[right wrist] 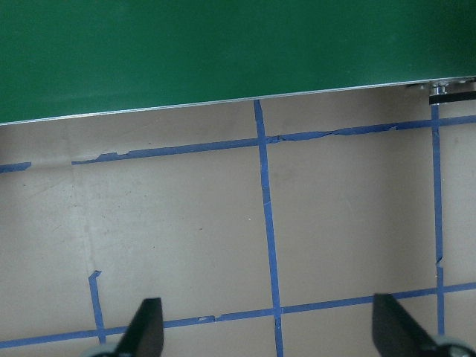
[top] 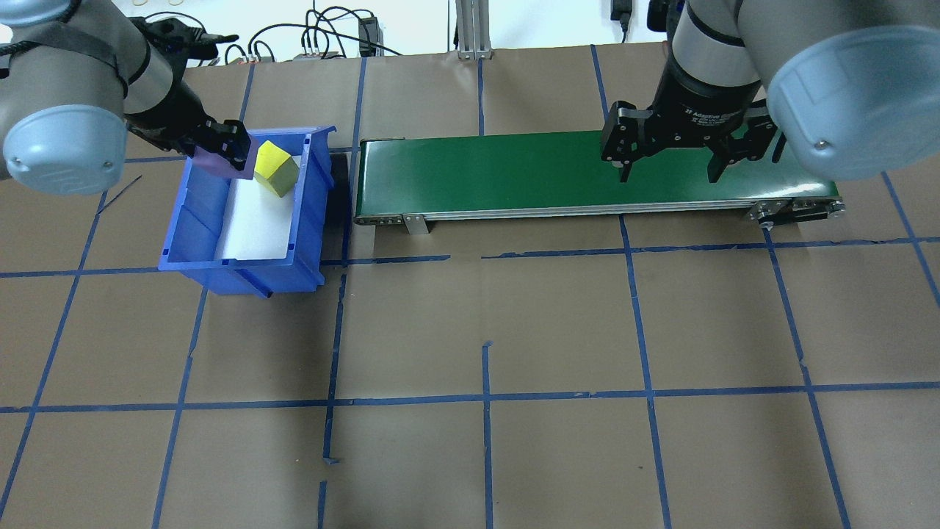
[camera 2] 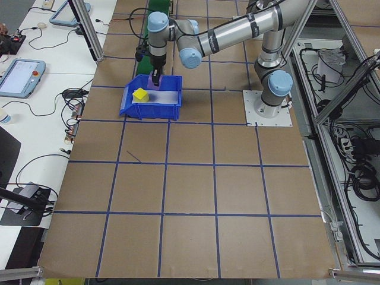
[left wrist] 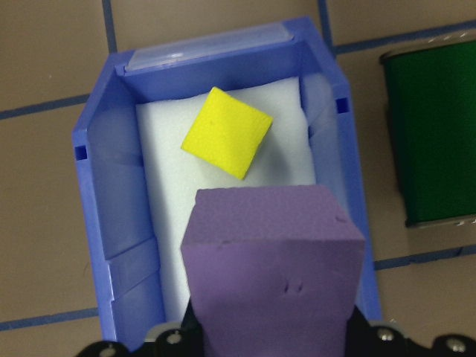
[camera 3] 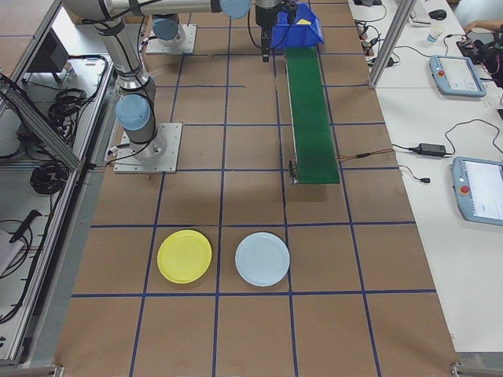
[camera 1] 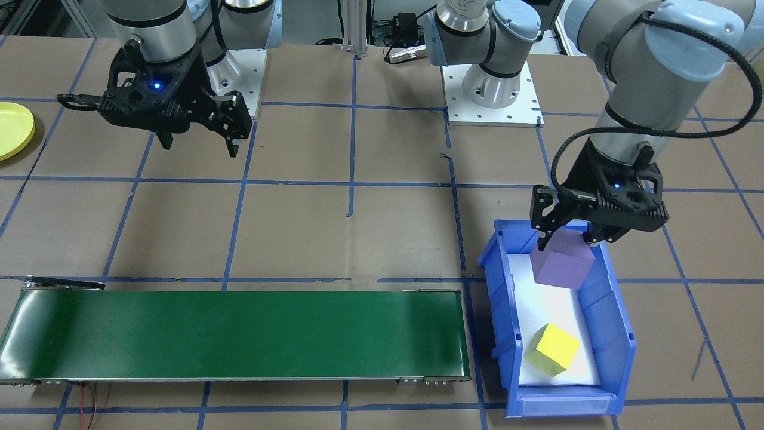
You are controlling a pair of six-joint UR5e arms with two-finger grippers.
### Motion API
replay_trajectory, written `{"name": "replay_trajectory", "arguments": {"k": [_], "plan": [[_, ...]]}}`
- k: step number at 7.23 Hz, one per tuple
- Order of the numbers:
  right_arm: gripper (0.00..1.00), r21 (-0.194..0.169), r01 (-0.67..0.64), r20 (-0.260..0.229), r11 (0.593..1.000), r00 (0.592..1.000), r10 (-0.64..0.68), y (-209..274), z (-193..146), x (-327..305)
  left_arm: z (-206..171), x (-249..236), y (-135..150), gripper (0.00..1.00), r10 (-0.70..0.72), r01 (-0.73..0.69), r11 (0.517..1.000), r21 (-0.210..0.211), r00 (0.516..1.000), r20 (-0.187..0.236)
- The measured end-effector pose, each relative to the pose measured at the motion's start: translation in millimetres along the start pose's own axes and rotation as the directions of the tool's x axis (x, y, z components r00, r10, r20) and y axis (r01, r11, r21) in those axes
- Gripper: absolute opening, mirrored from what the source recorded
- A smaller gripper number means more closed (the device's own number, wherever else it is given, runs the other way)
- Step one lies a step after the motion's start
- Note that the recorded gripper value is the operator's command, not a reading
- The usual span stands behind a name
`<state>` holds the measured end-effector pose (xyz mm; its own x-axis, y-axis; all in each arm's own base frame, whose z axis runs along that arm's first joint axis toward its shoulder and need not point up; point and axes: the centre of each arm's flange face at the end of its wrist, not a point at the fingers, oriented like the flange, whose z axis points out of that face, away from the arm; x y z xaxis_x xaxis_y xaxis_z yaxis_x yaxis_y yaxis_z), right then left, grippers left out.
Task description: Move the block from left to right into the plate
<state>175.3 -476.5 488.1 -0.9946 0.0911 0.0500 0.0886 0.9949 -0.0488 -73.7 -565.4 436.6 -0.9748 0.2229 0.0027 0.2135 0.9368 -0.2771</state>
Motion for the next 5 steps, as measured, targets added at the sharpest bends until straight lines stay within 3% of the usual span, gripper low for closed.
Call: {"name": "replay_trajectory", "arguments": {"k": [2, 5], "plan": [[1.0, -0.001, 0.0, 0.0, 1.0, 1.0, 0.0, 0.1, 0.5, 0.0, 30.2, 36.3, -13.0, 0.27, 0.044, -0.043, 0.999, 0.009, 0.994, -0.098], [1.0, -0.002, 0.0, 0.0, 1.0, 1.0, 0.0, 0.2, 0.8, 0.0, 128.5, 78.2, -30.2, 0.3, 0.053, -0.059, 0.998, -0.037, 0.986, -0.161]]}}
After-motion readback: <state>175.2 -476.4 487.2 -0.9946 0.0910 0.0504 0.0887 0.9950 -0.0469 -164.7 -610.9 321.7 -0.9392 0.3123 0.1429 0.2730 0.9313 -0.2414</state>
